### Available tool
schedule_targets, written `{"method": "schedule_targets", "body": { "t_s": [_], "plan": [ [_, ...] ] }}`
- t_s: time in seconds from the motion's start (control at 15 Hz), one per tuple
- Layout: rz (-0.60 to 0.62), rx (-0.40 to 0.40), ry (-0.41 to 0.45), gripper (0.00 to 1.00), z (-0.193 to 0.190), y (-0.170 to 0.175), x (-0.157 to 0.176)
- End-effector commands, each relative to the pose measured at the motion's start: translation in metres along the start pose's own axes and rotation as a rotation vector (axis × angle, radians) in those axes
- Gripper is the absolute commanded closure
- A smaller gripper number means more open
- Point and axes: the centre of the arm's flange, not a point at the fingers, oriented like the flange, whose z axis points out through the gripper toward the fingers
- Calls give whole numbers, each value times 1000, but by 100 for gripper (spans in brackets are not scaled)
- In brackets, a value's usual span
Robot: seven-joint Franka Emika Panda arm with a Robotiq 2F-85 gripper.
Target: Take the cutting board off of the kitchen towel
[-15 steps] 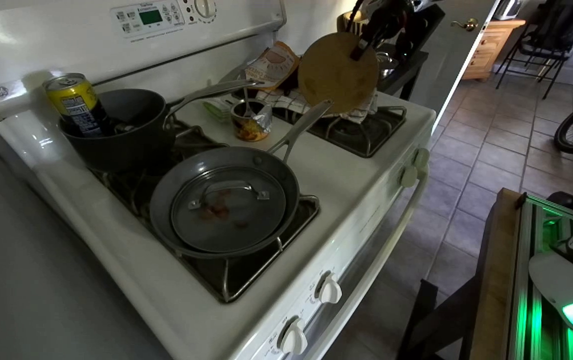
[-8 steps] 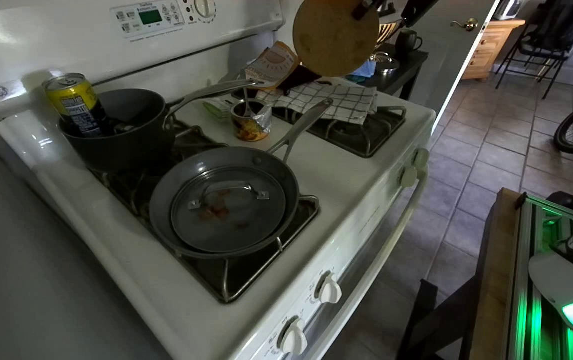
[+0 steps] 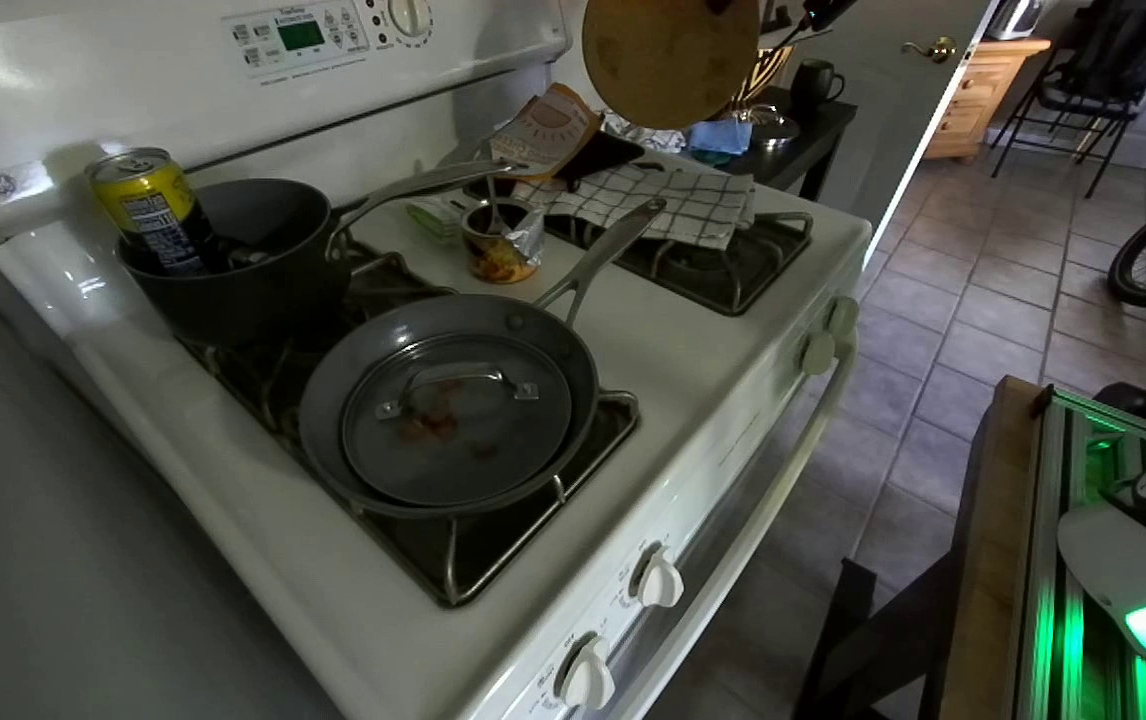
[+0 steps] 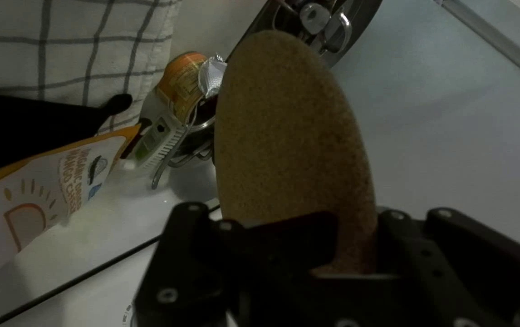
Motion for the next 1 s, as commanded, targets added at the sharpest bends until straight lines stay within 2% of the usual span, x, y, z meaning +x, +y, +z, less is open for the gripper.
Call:
{"method": "schedule_targets", "body": {
  "t_s": [0.0,0.2,0.4,0.6,0.73,0.93],
  "plan": [
    [-6,-3,139,100,4,23,21],
    [36,-54,259,100,0,55,42],
    [137,-77,268,100,17,88,50],
    [246,-9,253,100,43,114,50],
    [302,45,274,100,56,125,57],
    [388,54,291,100,68,142,63]
  ]
}}
